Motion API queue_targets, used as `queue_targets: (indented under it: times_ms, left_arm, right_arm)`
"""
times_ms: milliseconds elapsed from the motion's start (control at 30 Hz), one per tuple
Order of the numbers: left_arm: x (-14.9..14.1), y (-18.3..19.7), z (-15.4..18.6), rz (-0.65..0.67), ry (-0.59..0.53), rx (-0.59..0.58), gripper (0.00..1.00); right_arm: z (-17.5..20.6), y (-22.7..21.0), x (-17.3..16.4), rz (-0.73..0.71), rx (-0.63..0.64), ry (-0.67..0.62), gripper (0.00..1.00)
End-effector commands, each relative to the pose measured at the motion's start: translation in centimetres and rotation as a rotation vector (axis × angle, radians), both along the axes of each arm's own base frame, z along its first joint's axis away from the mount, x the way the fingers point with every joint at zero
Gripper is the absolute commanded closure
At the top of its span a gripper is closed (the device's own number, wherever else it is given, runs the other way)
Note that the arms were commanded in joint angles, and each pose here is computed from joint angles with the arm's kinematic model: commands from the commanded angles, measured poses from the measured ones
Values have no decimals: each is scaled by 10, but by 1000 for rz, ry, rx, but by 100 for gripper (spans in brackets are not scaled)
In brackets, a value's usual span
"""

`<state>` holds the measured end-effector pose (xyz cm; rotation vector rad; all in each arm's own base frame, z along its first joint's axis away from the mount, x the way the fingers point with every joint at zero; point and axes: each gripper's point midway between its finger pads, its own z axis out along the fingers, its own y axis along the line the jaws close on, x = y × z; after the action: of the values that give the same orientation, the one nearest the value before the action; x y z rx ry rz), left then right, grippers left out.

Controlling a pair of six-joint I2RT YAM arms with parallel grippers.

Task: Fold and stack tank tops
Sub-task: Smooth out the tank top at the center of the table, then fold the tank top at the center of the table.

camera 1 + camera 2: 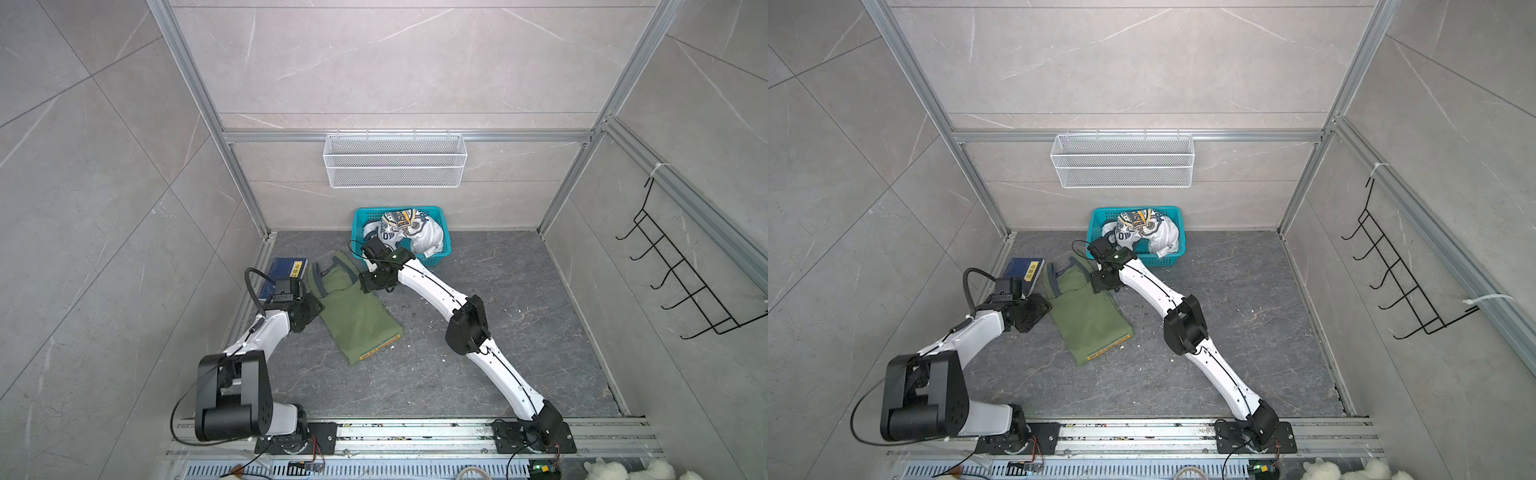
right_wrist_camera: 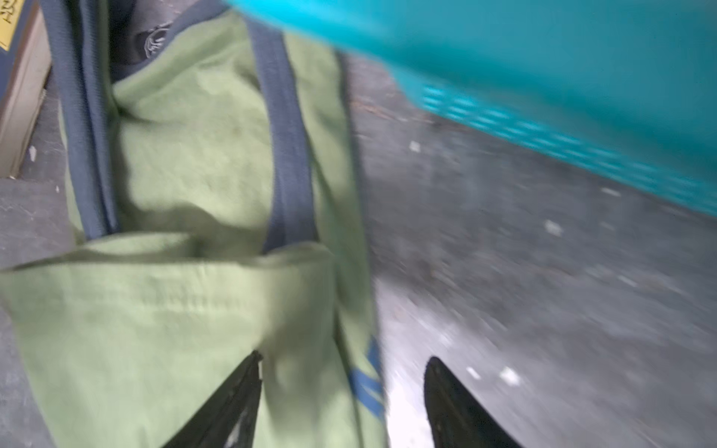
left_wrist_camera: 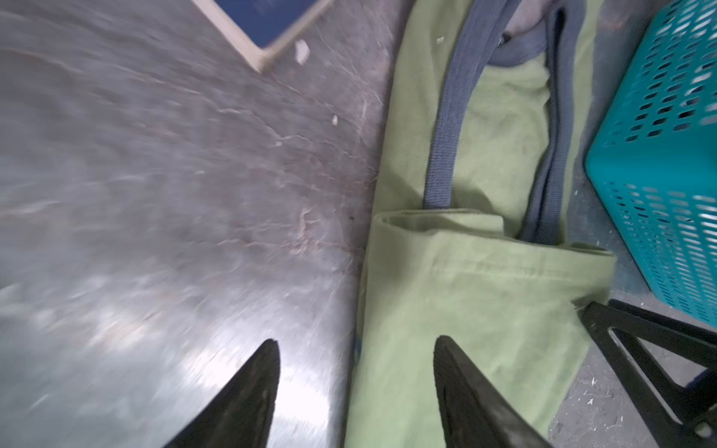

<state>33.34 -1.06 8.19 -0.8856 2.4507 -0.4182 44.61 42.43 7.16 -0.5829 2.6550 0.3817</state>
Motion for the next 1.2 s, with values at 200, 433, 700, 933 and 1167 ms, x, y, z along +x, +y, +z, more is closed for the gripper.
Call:
queue_targets:
  times_ms: [200, 433, 700, 933, 1167]
  left_arm:
    - [-90, -62, 19, -112, 19, -50, 31]
    - [-138, -92, -12, -146, 83, -105, 31]
    - [-140, -116, -38, -178, 89, -207, 31]
    - [-139, -124, -49, -178, 114, -225, 36]
    - [-137, -129, -53, -183, 118, -240, 46]
  right_arm:
    - [64, -44, -68, -17, 176, -1, 28]
    - [21, -81, -116, -84, 227, 118, 29]
    - [-15, -83, -133, -122, 290, 224, 35]
    - [-36, -82, -140, -139, 299, 273, 39]
    - [-54, -76, -148, -138, 325, 333, 48]
